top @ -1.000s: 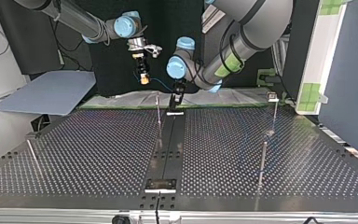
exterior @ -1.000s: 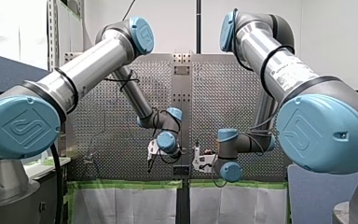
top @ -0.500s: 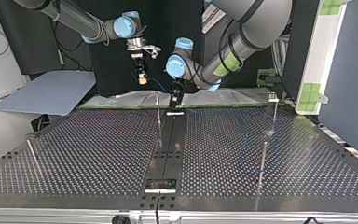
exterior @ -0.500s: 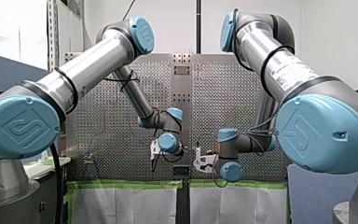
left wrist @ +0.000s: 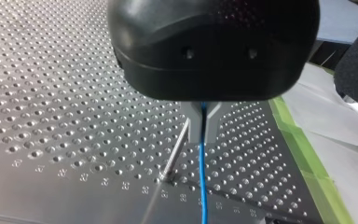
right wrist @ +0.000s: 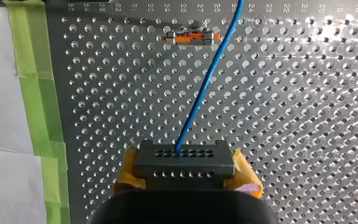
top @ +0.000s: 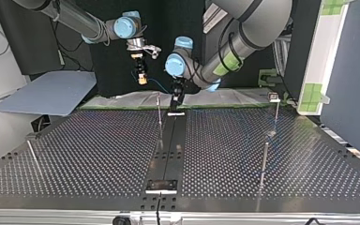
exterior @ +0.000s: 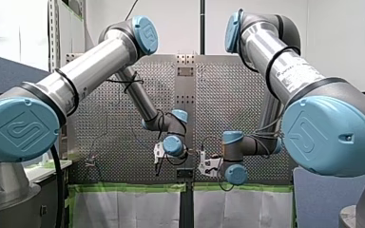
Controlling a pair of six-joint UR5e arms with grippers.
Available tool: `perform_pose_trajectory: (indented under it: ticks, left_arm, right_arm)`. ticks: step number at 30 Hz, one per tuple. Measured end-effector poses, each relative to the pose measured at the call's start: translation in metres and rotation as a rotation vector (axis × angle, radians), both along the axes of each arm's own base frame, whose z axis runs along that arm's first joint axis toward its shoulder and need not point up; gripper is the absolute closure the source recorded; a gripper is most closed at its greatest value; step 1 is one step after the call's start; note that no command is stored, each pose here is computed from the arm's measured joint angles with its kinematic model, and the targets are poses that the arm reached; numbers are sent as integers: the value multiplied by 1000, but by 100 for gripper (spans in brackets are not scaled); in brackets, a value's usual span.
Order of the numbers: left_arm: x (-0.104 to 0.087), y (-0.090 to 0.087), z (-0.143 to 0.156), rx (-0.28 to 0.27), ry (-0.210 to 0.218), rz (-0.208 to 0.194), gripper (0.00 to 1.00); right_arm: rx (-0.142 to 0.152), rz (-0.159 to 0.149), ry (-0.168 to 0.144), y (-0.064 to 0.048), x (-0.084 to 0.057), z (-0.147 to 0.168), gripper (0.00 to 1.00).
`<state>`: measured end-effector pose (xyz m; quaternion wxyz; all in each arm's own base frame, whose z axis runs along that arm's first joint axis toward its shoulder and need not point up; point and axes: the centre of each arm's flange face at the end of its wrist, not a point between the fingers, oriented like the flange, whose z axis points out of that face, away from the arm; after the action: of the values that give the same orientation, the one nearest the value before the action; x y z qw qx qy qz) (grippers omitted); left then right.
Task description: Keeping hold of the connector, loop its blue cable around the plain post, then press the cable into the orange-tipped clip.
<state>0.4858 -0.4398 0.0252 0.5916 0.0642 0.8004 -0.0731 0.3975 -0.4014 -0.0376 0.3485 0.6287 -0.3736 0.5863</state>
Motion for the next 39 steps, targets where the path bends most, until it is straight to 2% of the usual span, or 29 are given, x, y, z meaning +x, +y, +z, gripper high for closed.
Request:
perform_pose_trajectory:
  ticks: [8,9,10,11,13,15,16,18,19,20,22,24,34,39]
  left_arm:
    - [0,-2,0,-6,-7,-3,100]
    - [0,-2,0,-6,-8,-4,98]
    - [0,-2,0,-5,-7,-5,86]
    - [0,-2,0,-5,-6,-5,86]
    - [-1,-2,0,0,-2,-6,68]
    - [-2,-1,0,7,5,-7,68]
    - [-2,-1,-1,10,8,-8,57]
    - [-3,-1,-1,15,13,-12,57]
    - [-4,-1,-1,18,18,-17,47]
    - [-4,-1,-2,19,22,-21,47]
    - [-5,-2,-2,22,31,-32,39]
    - [-6,-2,-2,22,34,-39,36]
    - [-2,-2,-3,4,44,-77,36]
    - [2,2,-3,-6,53,-83,36]
  right_arm:
    - [-5,-1,-2,-1,0,1,100]
    - [-5,0,-2,-1,0,1,100]
    - [-5,0,-1,-1,0,1,100]
    - [-6,1,-1,-1,0,1,100]
    - [-7,3,1,0,1,1,100]
    - [-8,6,3,0,3,1,100]
    - [-8,7,3,0,3,1,100]
    - [-8,9,5,0,4,1,100]
    - [-8,10,5,0,5,2,100]
    - [-8,10,5,0,5,1,100]
    - [-8,11,6,0,5,1,100]
    - [-8,13,6,1,6,2,100]
    - [-16,34,10,3,10,2,100]
    - [-17,39,10,4,11,2,100]
